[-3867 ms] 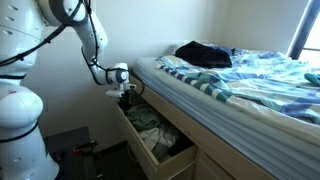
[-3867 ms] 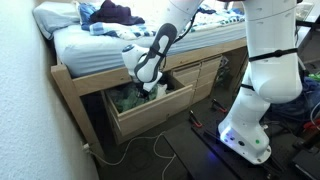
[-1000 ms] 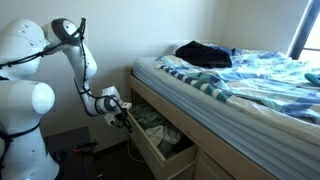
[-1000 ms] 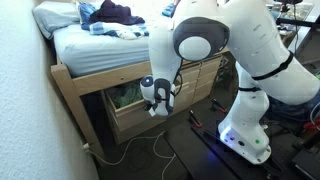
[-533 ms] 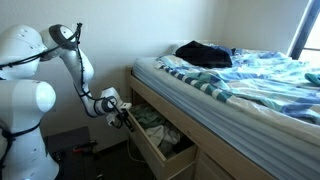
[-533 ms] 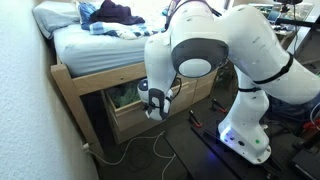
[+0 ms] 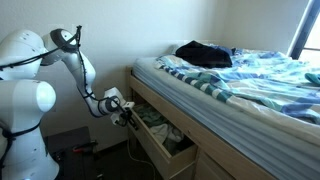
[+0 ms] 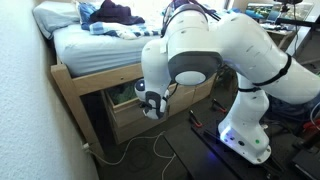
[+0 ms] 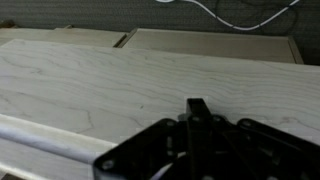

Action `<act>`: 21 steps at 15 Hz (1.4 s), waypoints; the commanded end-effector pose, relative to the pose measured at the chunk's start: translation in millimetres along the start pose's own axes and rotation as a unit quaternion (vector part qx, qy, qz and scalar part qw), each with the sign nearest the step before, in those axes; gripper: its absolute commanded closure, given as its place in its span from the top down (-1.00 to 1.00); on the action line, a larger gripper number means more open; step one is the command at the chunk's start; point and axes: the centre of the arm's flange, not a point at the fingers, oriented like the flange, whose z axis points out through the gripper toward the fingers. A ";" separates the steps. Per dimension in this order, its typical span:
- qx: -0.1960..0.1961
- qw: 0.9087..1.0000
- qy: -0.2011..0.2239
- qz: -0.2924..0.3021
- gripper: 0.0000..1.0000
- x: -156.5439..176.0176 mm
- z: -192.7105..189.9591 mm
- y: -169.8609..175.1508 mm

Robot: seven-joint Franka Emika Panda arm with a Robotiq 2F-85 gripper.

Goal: Open the topmost drawer on the left, push the clothes inside it down, and then close the drawer

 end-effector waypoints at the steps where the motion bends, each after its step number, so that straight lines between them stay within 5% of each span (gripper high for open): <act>1: -0.004 1.000 0.011 -0.017 -1.00 27.0 6.1 -7.2; 15: 0.008 0.999 0.022 -0.036 -1.00 70.3 17.4 -3.9; 21: 0.009 0.999 0.018 -0.032 -0.98 58.0 17.5 -2.4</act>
